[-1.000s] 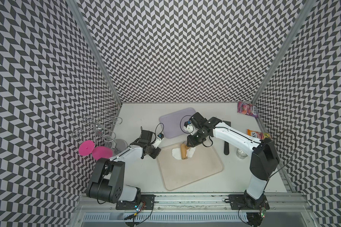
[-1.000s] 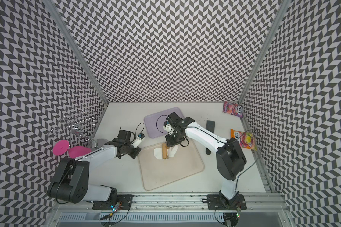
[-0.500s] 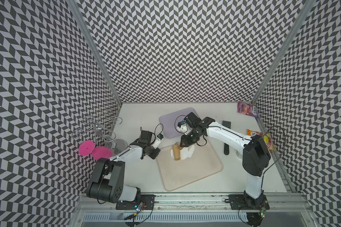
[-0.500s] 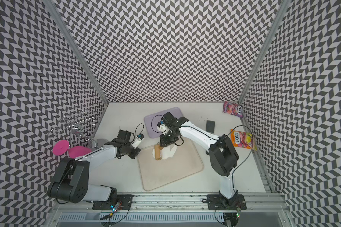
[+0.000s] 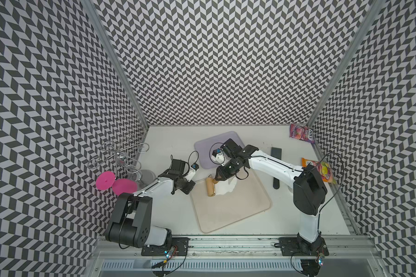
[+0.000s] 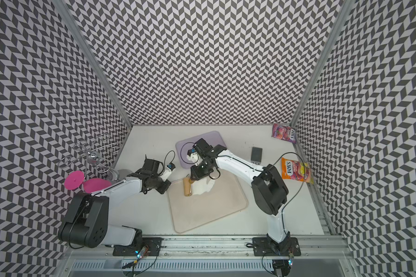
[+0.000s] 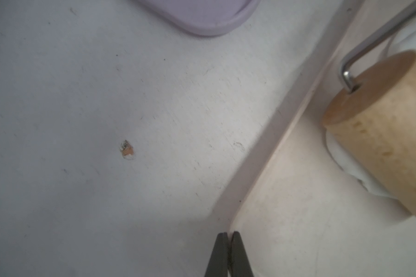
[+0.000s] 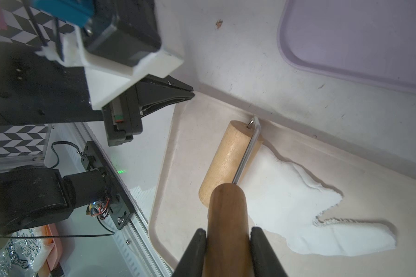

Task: Roll out the dumpling wrappers from the dough
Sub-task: Flatten out the dough on the work surface.

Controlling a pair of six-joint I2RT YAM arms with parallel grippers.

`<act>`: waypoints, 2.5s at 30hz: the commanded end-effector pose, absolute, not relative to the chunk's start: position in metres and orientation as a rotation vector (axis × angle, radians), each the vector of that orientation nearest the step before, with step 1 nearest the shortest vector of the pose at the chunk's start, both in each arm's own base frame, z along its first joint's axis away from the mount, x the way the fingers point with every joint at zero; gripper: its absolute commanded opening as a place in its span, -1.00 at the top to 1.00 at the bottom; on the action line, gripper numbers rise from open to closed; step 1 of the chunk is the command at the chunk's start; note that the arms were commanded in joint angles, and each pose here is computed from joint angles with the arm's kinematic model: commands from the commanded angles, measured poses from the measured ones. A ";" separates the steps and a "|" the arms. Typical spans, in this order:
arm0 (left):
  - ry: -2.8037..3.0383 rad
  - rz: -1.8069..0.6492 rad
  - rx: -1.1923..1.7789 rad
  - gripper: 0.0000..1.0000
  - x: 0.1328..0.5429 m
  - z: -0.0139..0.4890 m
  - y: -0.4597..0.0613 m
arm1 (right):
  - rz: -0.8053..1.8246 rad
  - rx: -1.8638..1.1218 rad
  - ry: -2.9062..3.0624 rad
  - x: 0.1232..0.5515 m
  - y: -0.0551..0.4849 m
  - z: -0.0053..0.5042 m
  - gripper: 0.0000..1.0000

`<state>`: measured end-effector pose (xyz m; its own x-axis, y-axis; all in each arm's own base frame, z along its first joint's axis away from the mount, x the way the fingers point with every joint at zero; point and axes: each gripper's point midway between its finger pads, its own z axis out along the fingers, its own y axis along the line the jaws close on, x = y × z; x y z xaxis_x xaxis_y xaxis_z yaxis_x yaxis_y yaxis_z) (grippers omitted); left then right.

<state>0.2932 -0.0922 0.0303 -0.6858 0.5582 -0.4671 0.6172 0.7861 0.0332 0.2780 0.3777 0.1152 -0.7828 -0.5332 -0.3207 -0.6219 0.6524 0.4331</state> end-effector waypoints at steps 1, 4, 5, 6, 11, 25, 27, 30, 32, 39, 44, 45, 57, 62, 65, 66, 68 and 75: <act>2.470 -0.222 0.930 1.00 0.293 0.035 -0.103 | 0.534 -1.031 2.950 0.242 0.355 0.018 1.00; 2.469 -0.223 0.929 1.00 0.293 0.035 -0.103 | 0.548 -1.033 2.953 0.238 0.358 0.014 1.00; 2.469 -0.222 0.929 1.00 0.293 0.035 -0.103 | 0.560 -1.034 2.949 0.237 0.360 0.015 1.00; 2.468 -0.222 0.928 1.00 0.294 0.036 -0.103 | 0.571 -1.039 2.946 0.236 0.362 0.015 1.00; 2.468 -0.220 0.928 1.00 0.294 0.036 -0.102 | 0.729 -1.110 2.856 0.229 0.385 0.045 1.00; 2.469 -0.218 0.925 1.00 0.294 0.036 -0.102 | 0.899 -1.011 2.578 0.248 0.360 0.187 1.00; 2.469 -0.218 0.926 1.00 0.294 0.036 -0.102 | 0.787 -0.980 2.614 0.257 0.346 0.181 1.00; 2.465 -0.217 0.927 1.00 0.295 0.037 -0.102 | 0.585 -0.956 2.679 0.270 0.328 0.162 1.00; 2.467 -0.218 0.925 1.00 0.294 0.037 -0.102 | 0.511 -0.948 2.706 0.276 0.323 0.153 1.00; 2.468 -0.218 0.925 1.00 0.294 0.036 -0.102 | 0.404 -0.968 2.736 0.288 0.324 0.132 1.00; 2.469 -0.218 0.925 1.00 0.294 0.036 -0.102 | 0.374 -1.028 2.811 0.279 0.330 0.098 1.00; 2.470 -0.219 0.926 1.00 0.294 0.036 -0.102 | 0.370 -1.037 2.824 0.277 0.331 0.091 1.00; 2.466 -0.219 0.927 1.00 0.294 0.037 -0.103 | 0.400 -1.139 2.913 0.253 0.339 0.041 1.00; 2.464 -0.220 0.928 1.00 0.294 0.037 -0.103 | 0.401 -1.150 2.924 0.252 0.341 0.035 1.00; 2.464 -0.220 0.929 1.00 0.294 0.037 -0.103 | 0.399 -1.164 2.925 0.249 0.344 0.031 1.00; 2.465 -0.219 0.928 1.00 0.294 0.037 -0.103 | 0.397 -1.166 2.925 0.249 0.345 0.030 1.00; 2.464 -0.222 0.927 1.00 0.294 0.037 -0.103 | 0.393 -1.175 2.927 0.248 0.347 0.027 1.00; 2.466 -0.222 0.929 1.00 0.294 0.037 -0.103 | 0.385 -1.187 2.932 0.248 0.352 0.023 1.00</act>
